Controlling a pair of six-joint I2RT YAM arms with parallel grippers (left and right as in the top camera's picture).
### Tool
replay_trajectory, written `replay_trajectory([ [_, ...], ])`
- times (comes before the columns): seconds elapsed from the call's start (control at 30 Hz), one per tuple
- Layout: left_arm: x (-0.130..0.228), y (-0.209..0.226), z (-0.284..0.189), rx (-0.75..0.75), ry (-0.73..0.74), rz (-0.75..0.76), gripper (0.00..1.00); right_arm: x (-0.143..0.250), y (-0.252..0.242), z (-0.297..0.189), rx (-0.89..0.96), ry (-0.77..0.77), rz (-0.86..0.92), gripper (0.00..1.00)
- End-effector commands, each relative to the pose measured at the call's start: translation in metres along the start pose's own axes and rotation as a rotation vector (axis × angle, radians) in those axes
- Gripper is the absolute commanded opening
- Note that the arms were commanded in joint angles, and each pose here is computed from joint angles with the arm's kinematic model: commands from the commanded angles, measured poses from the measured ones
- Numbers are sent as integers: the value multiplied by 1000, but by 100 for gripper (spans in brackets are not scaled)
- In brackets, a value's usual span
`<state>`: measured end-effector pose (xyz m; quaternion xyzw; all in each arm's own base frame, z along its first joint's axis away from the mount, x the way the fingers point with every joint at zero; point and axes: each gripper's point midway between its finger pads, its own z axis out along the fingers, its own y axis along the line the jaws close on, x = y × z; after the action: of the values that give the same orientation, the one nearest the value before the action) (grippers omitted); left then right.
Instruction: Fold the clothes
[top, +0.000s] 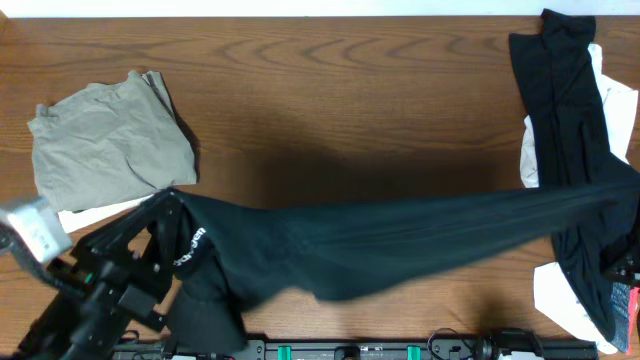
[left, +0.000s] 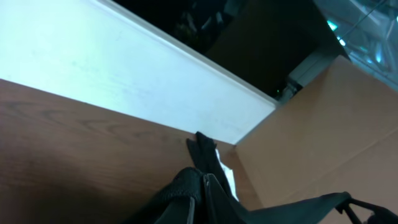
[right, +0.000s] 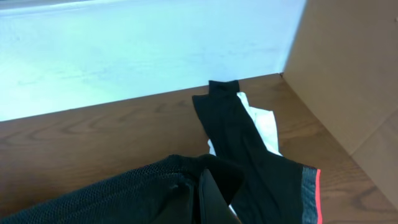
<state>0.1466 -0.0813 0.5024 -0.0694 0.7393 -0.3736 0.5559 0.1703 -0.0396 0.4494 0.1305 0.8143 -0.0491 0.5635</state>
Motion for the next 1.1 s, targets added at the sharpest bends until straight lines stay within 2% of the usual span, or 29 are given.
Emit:
replay_trajectory([
  [0.0,-3,14,30,-42,52,11,6,0,-3,27,55,62,6,1],
  [0.17,3,56,99,-140,194,-43,6,18,7,95,84,244,-25,1],
  [0.4,23,138,224,-241,367,-63,6,62,30,232,97,485,-83,1],
  [0.47,25,156,263,-212,371,-65,6,68,38,276,92,481,-95,1],
  [0.57,12,162,308,-94,333,-49,6,65,42,311,95,454,-81,1],
  [0.7,-40,154,316,-45,211,5,6,10,33,309,109,321,-18,1],
  [0.83,-93,113,286,44,124,76,6,-47,14,278,134,207,21,1],
  [0.97,-90,99,260,40,168,54,6,-38,6,260,155,279,16,1],
  [1.07,-53,110,247,-25,308,23,6,-1,1,250,174,434,-7,1],
])
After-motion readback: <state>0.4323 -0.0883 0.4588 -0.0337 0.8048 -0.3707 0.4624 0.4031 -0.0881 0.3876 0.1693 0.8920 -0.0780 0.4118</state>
